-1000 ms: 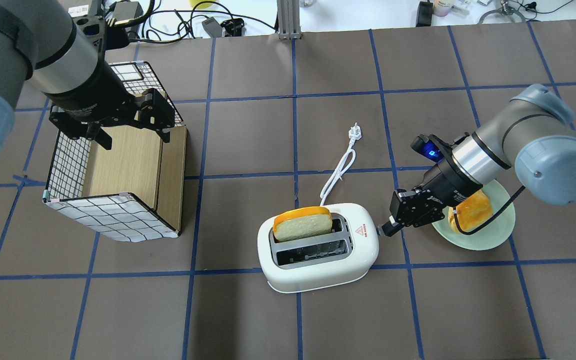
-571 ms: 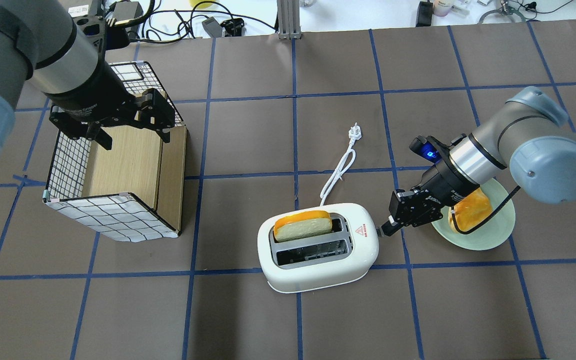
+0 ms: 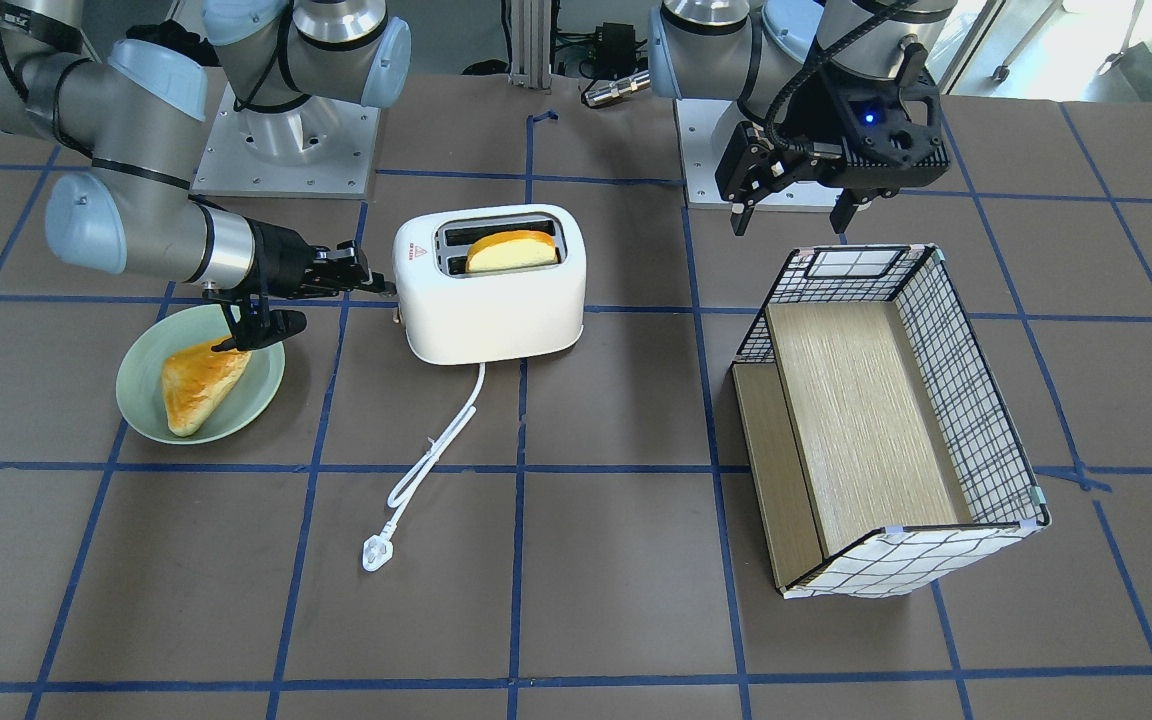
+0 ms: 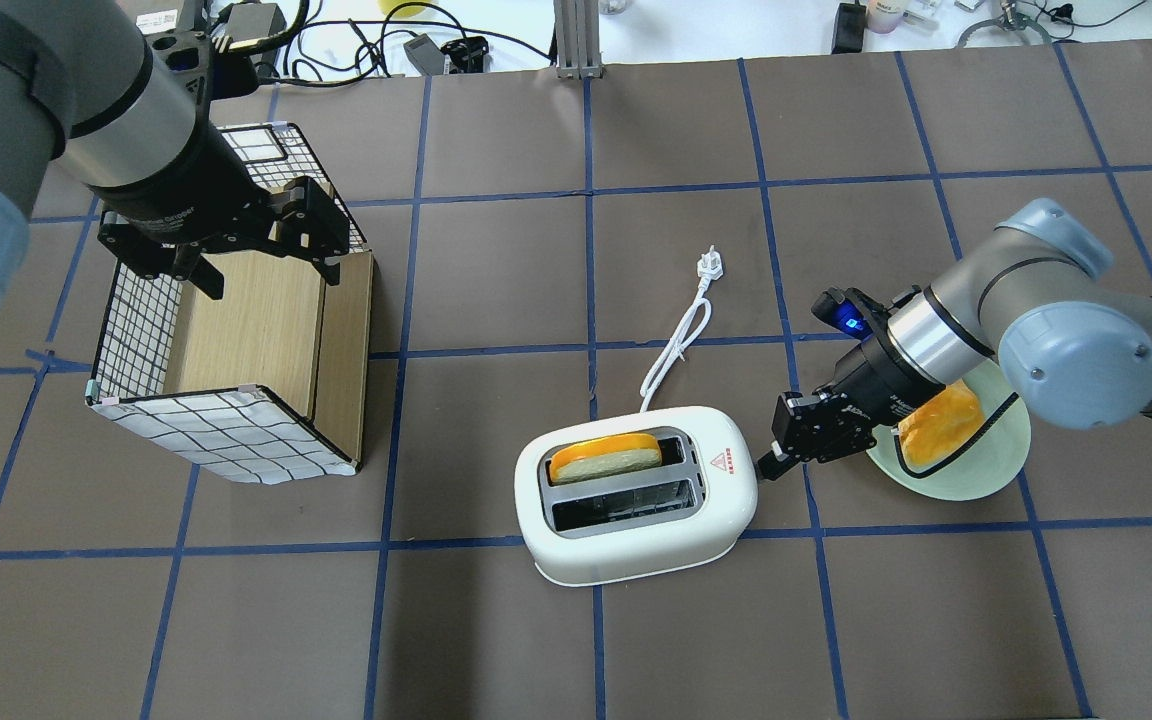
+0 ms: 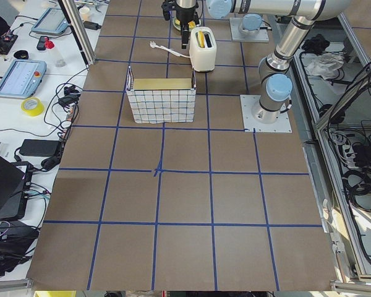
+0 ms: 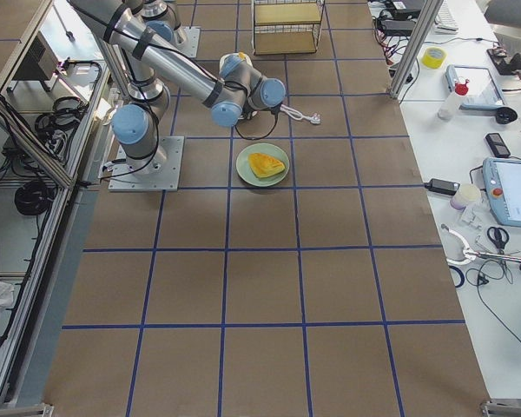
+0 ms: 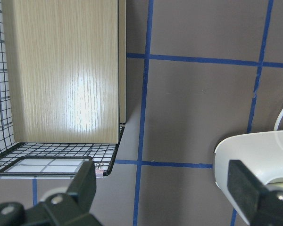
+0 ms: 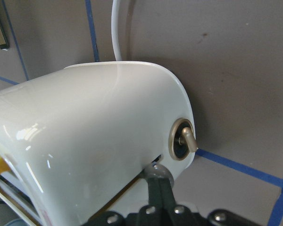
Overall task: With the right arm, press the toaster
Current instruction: 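Lift the right gripper up off the toaster lever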
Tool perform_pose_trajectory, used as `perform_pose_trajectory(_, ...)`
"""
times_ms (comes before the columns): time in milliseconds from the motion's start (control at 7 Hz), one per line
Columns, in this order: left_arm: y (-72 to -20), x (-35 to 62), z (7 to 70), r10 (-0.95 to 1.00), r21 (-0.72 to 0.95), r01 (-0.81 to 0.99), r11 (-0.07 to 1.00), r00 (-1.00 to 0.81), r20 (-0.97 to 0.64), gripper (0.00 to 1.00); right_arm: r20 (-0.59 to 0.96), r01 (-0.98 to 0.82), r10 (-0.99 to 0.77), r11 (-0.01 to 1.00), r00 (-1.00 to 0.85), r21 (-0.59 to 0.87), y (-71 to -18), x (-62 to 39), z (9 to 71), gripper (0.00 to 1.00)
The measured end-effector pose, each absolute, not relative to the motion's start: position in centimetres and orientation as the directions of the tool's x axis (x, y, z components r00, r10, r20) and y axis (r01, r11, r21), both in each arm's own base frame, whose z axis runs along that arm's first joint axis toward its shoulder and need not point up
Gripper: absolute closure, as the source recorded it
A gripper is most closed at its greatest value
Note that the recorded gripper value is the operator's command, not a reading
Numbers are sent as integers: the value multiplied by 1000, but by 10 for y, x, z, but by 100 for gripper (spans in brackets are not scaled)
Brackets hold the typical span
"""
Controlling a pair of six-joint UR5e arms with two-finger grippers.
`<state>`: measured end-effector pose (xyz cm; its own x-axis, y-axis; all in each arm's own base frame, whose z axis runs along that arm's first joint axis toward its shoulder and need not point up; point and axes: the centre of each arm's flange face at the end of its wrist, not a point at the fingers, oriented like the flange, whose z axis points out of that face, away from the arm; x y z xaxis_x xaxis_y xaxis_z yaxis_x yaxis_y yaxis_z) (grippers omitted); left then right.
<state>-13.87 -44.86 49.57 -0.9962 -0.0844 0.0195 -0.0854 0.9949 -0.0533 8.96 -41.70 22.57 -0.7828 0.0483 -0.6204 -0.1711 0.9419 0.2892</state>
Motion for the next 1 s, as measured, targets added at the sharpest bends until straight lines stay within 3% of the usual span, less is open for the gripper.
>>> perform_pose_trajectory(429, -449, -139, 496, -84, -53, -85, 995, -996, 19, 0, -584, -87, 126, 942, -802, 323, -423, 88, 239, 100)
perform_pose_trajectory(571, -449, -139, 496, -84, -53, -85, 995, -996, 19, 0, -569, -50, 162, 940, -806, 338, -428, 87, 257, 95)
perform_pose_trajectory(714, -449, -139, 496, -84, -54, -85, 995, -996, 19, 0, -562, -36, 188, 931, -806, 363, -433, 86, 276, 39)
perform_pose_trajectory(857, -449, -139, 496, -85, -54, -85, 995, -996, 19, 0, -554, -25, 214, 919, -805, 392, -440, 84, 299, 0)
perform_pose_trajectory(1000, -449, -139, 496, -84, -54, -85, 995, -996, 19, 0, -529, -1, 240, 910, -814, 414, -448, 81, 321, 0)
